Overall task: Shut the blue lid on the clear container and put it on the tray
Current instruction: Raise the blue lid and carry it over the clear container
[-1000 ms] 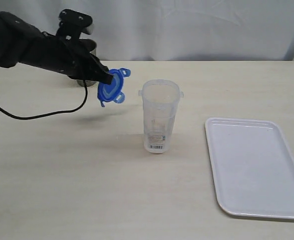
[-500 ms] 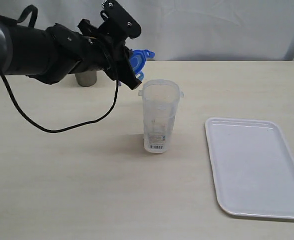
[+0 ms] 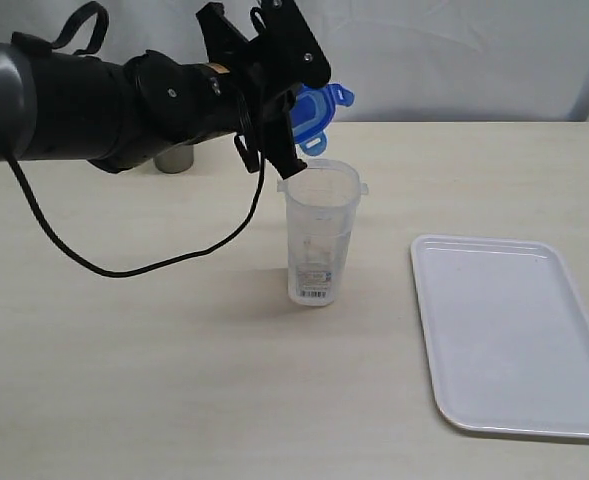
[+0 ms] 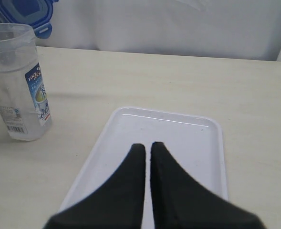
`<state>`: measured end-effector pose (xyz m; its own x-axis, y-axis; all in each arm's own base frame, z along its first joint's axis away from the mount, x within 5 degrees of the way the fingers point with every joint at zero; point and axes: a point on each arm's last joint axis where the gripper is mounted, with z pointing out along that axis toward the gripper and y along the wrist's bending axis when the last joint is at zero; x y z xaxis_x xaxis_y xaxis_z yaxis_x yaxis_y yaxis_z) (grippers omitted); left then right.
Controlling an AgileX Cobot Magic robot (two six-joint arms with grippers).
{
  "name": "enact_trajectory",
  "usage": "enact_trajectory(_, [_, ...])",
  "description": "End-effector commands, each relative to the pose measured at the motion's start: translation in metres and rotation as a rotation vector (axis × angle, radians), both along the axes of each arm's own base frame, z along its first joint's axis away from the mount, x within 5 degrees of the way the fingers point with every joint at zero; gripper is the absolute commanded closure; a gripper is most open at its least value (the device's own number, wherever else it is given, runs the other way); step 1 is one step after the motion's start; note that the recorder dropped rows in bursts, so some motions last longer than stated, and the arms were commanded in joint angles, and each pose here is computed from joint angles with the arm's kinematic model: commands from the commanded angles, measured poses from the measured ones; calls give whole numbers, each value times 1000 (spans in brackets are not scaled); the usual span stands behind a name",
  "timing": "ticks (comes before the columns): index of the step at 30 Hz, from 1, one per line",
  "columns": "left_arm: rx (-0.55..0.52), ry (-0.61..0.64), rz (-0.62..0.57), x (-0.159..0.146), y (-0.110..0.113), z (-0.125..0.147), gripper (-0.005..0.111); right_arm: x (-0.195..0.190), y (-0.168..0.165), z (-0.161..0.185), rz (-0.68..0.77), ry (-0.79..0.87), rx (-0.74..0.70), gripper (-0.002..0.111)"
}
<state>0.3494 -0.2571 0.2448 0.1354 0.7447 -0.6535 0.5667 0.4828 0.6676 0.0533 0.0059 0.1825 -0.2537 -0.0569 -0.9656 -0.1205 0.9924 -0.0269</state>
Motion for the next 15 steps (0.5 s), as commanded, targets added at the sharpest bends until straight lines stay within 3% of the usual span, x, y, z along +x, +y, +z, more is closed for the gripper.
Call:
enact_trajectory(1, [30,-59,-53,-9,-3,18,107,0,0,-1,-7,-3,6,104])
enact_trajectory(6, [129,-70,-163,-19,-11,19,107,0,0,-1,-7,-3,6,104])
enact_trajectory(15, [208,-139,-226,-29,-22,20,107,0,0,-1,-7,-3,6,104])
